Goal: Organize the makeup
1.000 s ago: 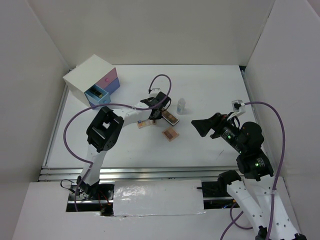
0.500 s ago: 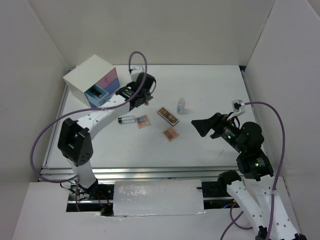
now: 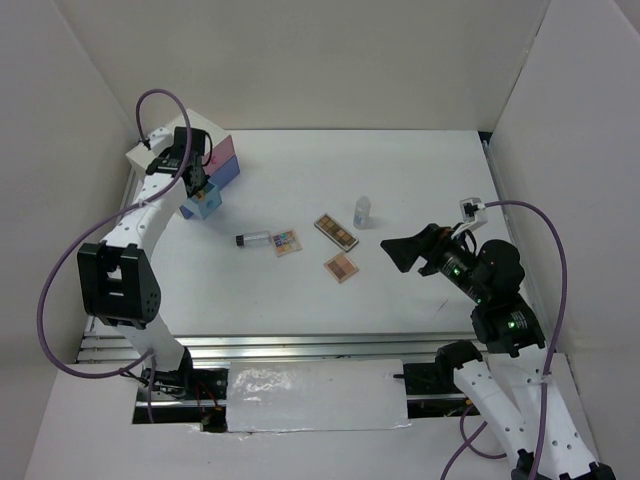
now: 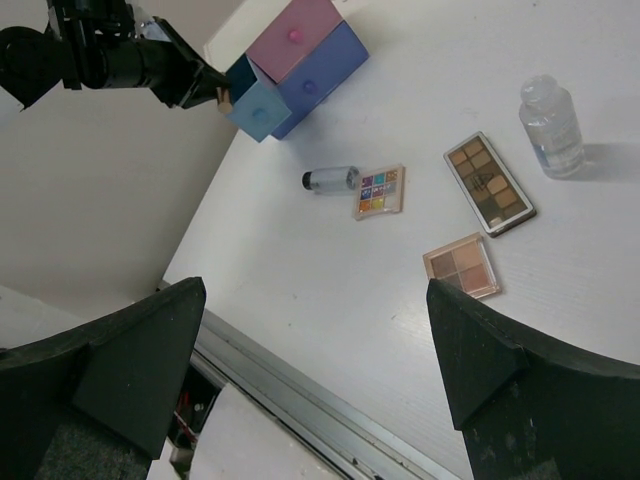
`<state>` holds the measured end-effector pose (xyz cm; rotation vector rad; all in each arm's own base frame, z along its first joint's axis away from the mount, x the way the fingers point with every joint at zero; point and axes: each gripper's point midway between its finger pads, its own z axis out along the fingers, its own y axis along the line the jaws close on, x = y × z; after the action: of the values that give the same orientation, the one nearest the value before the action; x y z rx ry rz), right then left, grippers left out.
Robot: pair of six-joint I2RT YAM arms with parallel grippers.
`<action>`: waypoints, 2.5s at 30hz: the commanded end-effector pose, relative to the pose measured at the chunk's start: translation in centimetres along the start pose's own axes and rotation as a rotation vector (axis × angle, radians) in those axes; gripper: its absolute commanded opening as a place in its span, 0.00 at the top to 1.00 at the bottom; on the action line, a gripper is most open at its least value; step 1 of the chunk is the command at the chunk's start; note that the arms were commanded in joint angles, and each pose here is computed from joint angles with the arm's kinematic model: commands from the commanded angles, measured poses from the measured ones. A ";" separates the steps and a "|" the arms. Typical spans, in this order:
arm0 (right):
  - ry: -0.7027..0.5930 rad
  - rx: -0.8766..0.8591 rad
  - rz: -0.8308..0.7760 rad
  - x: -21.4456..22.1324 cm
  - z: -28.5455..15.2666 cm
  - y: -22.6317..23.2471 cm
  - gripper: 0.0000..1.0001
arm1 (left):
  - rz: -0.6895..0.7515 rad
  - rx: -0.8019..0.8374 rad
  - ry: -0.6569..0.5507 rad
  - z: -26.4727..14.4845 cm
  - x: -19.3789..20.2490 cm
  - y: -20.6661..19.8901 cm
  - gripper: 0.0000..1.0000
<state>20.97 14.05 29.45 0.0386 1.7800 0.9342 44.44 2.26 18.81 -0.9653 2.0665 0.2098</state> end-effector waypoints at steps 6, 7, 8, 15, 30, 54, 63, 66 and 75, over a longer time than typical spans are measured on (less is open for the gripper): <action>-0.018 -0.010 -0.043 -0.7 0.3 0.2 0.00 | -0.018 0.006 0.001 1.0 -0.8 0.5 0.95; -0.020 -0.007 -0.043 -0.7 0.3 0.1 0.00 | -0.018 0.004 -0.002 1.2 -1.1 0.4 0.95; -0.018 -0.008 -0.044 -0.7 0.3 0.1 0.00 | -0.015 0.007 -0.002 1.3 -1.2 0.3 0.95; -0.009 -0.010 -0.040 -0.6 0.6 0.0 0.00 | -0.016 0.021 -0.001 1.7 -1.3 -0.1 0.85; 0.002 -0.008 -0.029 0.1 1.0 -0.5 0.00 | 0.005 0.154 -0.055 -1.5 -1.4 -1.8 0.29; 0.014 -0.026 -0.012 1.3 1.3 -1.0 0.00 | 0.237 0.008 -0.018 0.0 4.5 -1.8 1.00; 0.021 -0.011 -0.016 1.6 2.0 -1.7 0.00 | 0.204 -0.063 -0.038 2.4 1.1 -1.5 1.00; 0.032 -0.012 -0.016 1.7 2.4 -1.9 0.00 | 0.200 -0.091 -0.042 3.4 0.6 -1.3 1.00; 0.043 0.002 -0.013 1.8 3.6 -2.6 0.00 | 0.184 -0.154 -0.059 6.1 -0.9 -0.8 1.00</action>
<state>23.29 14.99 24.80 0.0408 1.8836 0.9363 48.41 3.58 14.29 -0.8418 2.1539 0.4387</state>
